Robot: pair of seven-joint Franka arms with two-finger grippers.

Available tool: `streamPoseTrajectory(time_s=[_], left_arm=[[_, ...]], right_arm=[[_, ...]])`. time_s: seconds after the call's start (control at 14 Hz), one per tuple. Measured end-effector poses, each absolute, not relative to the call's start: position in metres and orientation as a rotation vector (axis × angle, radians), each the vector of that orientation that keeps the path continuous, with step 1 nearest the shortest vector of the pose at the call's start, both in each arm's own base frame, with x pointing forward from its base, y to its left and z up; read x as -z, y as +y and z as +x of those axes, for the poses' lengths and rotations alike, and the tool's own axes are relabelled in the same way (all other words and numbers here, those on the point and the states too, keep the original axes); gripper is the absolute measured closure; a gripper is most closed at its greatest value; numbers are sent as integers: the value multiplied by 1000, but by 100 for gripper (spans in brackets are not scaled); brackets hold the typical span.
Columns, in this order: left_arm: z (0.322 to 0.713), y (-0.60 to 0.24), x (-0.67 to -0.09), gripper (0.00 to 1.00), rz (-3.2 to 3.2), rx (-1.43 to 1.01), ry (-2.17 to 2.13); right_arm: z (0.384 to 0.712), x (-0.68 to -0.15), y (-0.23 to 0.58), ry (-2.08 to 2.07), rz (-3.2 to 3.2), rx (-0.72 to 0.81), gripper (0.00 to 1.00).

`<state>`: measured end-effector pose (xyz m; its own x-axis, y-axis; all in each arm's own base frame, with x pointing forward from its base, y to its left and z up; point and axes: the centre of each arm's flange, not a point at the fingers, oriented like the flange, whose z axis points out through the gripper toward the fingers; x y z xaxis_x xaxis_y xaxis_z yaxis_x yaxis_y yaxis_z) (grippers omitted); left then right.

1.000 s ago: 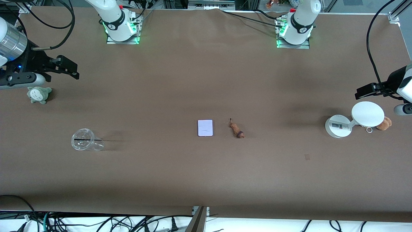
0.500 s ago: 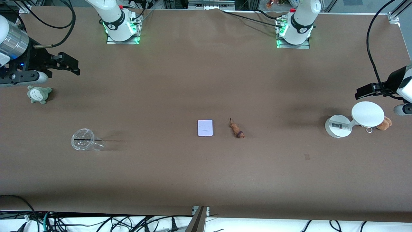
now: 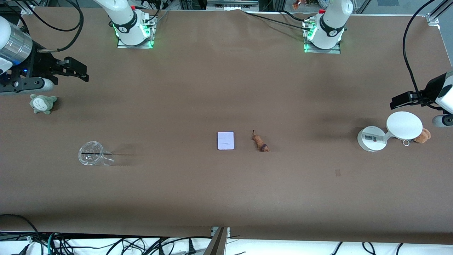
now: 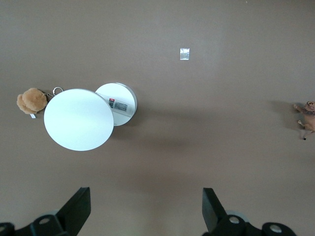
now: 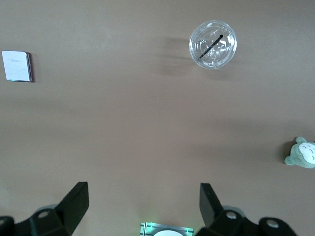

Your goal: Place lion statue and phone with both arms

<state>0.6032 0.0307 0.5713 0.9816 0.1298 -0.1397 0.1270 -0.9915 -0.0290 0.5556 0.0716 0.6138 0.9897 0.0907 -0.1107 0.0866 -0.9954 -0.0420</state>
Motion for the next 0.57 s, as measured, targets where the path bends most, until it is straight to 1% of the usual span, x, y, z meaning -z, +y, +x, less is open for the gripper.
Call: streamPoseTrajectory(time_s=[0.36,0.57], left_arm=[[608,19,-558,0,-3153,-263,-182],[625,2,-534,0,-3256,-276,-199]], right_arm=[[557,-608,78,-150,-3077,-192,0],[559,-605,80,-154,-3075,-201,0]])
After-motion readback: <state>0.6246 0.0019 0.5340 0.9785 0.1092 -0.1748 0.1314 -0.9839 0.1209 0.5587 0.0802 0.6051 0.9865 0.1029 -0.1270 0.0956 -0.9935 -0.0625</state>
